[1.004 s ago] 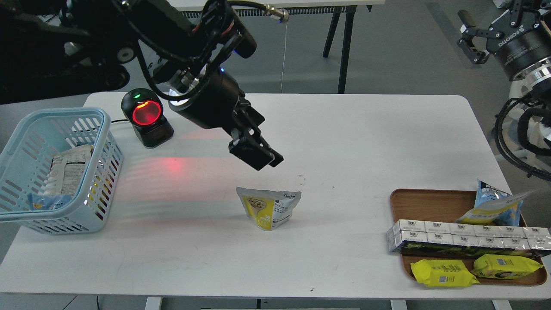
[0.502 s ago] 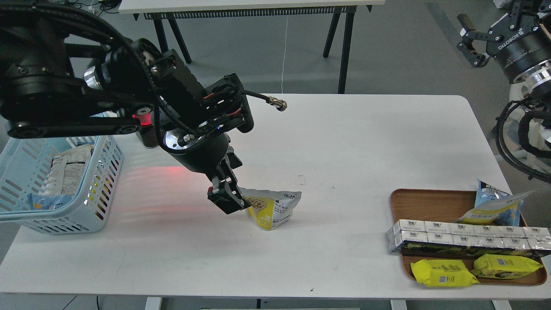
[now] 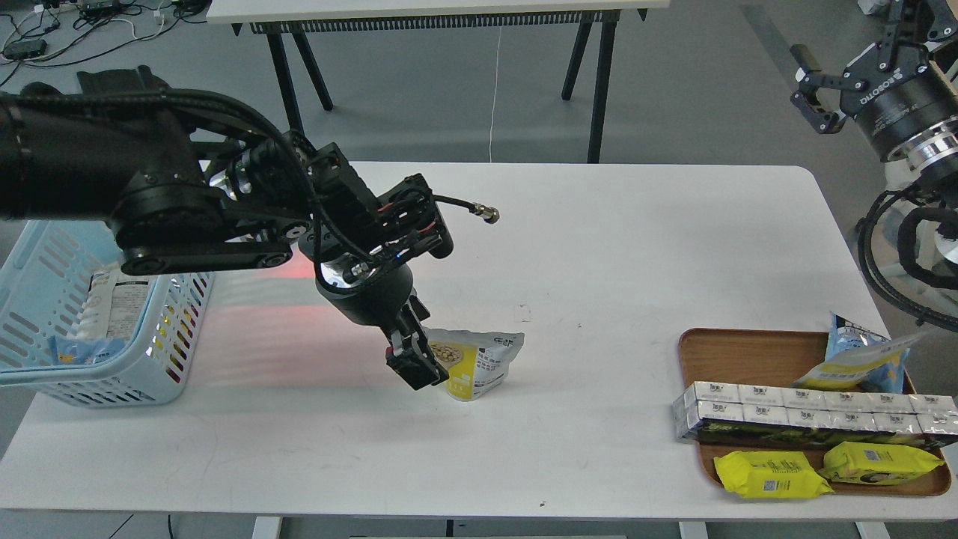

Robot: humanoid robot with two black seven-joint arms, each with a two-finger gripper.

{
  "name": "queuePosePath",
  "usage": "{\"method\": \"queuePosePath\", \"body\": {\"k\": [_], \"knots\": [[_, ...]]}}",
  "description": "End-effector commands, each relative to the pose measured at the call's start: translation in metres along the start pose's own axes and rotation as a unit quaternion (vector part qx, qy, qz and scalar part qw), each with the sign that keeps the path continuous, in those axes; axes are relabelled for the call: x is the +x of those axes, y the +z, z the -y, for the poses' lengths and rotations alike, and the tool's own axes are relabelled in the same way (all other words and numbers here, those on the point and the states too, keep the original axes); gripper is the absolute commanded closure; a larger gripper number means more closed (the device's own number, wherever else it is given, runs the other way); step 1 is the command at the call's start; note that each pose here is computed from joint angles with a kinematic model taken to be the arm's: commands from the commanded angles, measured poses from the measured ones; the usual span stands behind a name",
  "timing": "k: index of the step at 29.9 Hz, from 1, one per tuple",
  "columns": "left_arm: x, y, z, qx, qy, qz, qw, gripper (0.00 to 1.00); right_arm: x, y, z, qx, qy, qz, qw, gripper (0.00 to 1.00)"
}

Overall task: Scan snack and place in basket
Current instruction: 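Reach the left gripper over the yellow packet and grasp it, then lift the packet with the left gripper past the barcode scanner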

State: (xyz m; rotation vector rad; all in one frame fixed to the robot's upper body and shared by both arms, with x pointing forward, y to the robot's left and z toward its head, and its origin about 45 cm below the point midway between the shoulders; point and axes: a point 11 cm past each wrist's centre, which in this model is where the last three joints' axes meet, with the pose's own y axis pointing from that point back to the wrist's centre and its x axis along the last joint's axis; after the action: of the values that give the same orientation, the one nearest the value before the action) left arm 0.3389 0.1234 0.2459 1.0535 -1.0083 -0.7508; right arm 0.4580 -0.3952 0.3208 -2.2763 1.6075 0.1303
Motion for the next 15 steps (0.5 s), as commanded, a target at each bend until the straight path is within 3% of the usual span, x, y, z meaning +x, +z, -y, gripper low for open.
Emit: {"method": "queuePosePath", "body": {"k": [1,8,11,15], "knots": [[0.0000,0.0034,0.0123,-0.010,-0.004,-0.002,1.000,0.11,0.0020,0.0028,-0.0032,-0.002,0.003,0.002,1.000,0.01],[0.0046,0.0018,0.0186,-0.009,0.003,0.001,1.000,0.38,0.0036,0.0054,-0.0060,-0.005,0.006,0.003,1.000,0.01],[0.0046,-0.0002,0.0179,-0.006,0.005,0.001,1.000,0.60,0.0038,0.0075,-0.0075,-0.007,0.006,0.004,1.000,0.01],[0.0044,-0.0010,0.0172,-0.006,0.008,0.001,1.000,0.66,0.0058,0.0069,-0.0092,-0.007,0.009,0.004,1.000,0.01]]}}
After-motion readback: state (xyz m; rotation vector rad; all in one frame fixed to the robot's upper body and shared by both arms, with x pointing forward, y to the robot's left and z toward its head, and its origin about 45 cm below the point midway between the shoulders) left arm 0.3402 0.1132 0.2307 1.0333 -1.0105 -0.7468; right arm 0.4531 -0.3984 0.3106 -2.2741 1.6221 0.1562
